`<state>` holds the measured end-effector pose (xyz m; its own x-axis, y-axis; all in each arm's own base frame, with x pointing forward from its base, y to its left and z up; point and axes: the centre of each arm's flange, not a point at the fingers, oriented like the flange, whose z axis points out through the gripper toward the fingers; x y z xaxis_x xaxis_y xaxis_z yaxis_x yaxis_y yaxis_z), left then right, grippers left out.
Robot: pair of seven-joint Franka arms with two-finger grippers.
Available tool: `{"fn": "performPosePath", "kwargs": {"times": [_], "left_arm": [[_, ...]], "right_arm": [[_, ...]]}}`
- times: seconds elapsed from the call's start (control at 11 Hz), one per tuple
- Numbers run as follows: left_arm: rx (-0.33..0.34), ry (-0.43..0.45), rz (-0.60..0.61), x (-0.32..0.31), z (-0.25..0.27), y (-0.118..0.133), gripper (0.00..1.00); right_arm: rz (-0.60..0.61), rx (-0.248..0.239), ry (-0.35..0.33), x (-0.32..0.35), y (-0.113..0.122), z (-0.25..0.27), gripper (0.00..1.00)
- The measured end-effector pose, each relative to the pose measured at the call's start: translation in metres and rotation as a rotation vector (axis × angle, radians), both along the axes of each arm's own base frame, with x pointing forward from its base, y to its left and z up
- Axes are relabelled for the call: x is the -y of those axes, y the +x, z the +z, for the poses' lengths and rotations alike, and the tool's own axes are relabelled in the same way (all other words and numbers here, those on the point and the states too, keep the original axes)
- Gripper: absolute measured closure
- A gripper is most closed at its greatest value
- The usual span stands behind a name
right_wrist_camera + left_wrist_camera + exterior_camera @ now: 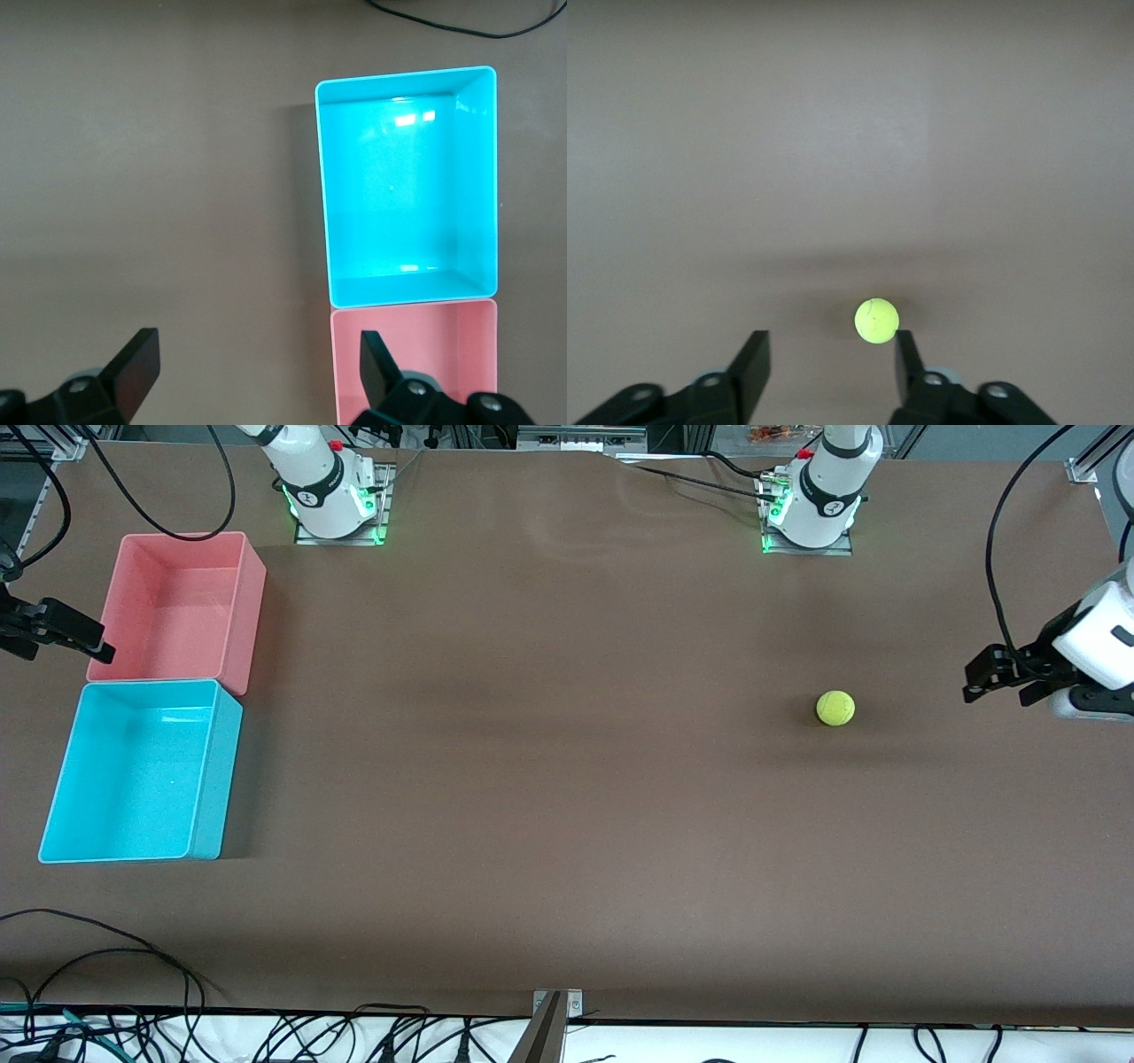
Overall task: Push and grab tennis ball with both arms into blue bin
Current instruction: 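Move the left gripper down and behind the tennis ball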
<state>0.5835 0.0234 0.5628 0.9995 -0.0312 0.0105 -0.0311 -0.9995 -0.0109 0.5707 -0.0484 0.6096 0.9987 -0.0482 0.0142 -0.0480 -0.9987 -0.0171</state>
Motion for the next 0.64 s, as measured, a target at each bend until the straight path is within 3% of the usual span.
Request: {"fn": "performPosePath", "kwargs": {"times": [0.27,0.46,0.64], "left_arm": [[-0.003,0.0,0.062,-0.019,0.001,-0.001,0.73],[-0.03,-0.001,0.183,-0.033,-0.007,-0.002,0.98],[-0.068,-0.04,0.401,-0.054,-0.022,-0.001,0.99]], "right_arm": [[0.0,0.001,0.0,0.0,0.0,0.0,0.0],[-0.001,0.001,0.0,0.0,0.0,0.0,0.0],[-0.001,0.0,0.0,0.001,0.0,0.0,0.0]]}}
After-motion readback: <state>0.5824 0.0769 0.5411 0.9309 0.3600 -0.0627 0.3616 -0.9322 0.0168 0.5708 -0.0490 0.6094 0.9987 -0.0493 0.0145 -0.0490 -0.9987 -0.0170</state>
